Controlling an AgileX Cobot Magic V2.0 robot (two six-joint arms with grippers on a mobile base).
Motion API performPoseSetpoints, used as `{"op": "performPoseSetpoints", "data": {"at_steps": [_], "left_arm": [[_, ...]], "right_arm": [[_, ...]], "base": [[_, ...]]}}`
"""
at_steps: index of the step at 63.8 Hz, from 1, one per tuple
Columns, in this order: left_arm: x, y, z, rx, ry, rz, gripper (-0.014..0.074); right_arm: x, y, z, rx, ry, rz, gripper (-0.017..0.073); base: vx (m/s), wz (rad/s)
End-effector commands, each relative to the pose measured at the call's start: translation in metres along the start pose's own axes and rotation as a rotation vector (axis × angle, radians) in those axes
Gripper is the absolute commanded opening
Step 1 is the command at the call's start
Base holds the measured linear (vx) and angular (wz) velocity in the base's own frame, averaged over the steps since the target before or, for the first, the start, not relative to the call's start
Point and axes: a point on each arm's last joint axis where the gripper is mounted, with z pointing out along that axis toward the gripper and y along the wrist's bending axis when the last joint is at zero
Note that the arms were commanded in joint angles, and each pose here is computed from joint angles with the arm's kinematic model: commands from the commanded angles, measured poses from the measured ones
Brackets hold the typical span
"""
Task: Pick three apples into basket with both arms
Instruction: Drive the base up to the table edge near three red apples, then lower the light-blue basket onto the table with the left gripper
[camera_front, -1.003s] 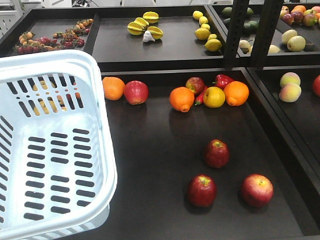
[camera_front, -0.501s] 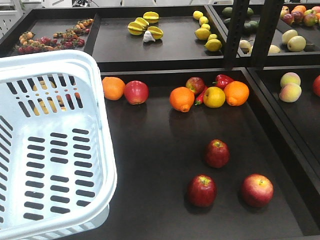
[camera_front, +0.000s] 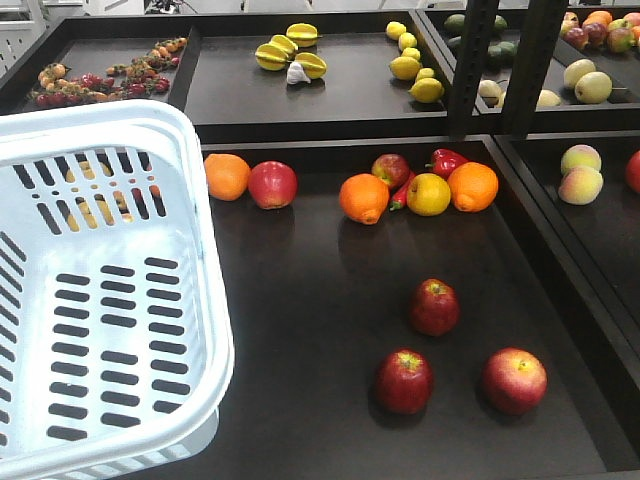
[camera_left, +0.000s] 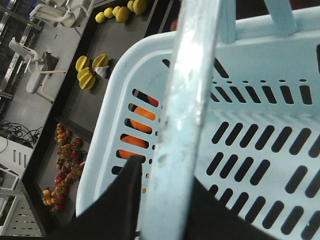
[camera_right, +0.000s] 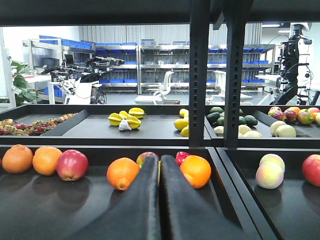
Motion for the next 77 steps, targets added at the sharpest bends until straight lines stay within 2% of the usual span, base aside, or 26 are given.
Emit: {"op": "performPoseSetpoints", "data": {"at_steps": [1,19,32,39,47,58,69,77], "left_arm": [[-0.011,0.012,-0.009,-0.103,-0.088,-0.022,-0.0006],[-0.011,0.012,-0.009,-0.104,-0.089,-0.022,-0.0006],[-0.011,0.014,0.011,-0.068,-0.059,-0.025,-0.0006],[-0.012,0.018,0.032,-0.052,-0.05,-0.034,-0.0006],[-0.016,0.021,0.061,-0.026,-0.082,-0.073,-0.0006],[-0.019,0.018,0.105,0.049,-0.118,-0.014,-0.0006],[-0.017,0.01,0.144,0.13,-0.136,0.023,-0.0006],[-0.014,0.004,0.174,0.165,-0.142,0.014,-0.0006]], "right_arm": [[-0.002,0.0,-0.001,-0.005,-0.065,-0.011,-0.0009],[-0.002,0.0,-0.001,-0.005,-0.065,-0.011,-0.0009],[-0.002,0.0,-0.001,-0.005,-0.065,-0.011,-0.0009],[-0.002,0.0,-0.001,-0.005,-0.065,-0.011,-0.0009],[-0.002,0.0,-0.001,-0.005,-0.065,-0.011,-0.0009],[-0.002,0.0,-0.001,-0.005,-0.065,-0.011,-0.0009],[-0.002,0.0,-0.001,-0.005,-0.065,-0.011,-0.0009],[-0.002,0.0,-0.001,-0.005,-0.065,-0.011,-0.0009]], "base": [[0.0,0.0],[0.0,0.0],[0.0,0.0],[0.0,0.0],[0.0,0.0],[0.0,0.0],[0.0,0.0],[0.0,0.0]]}}
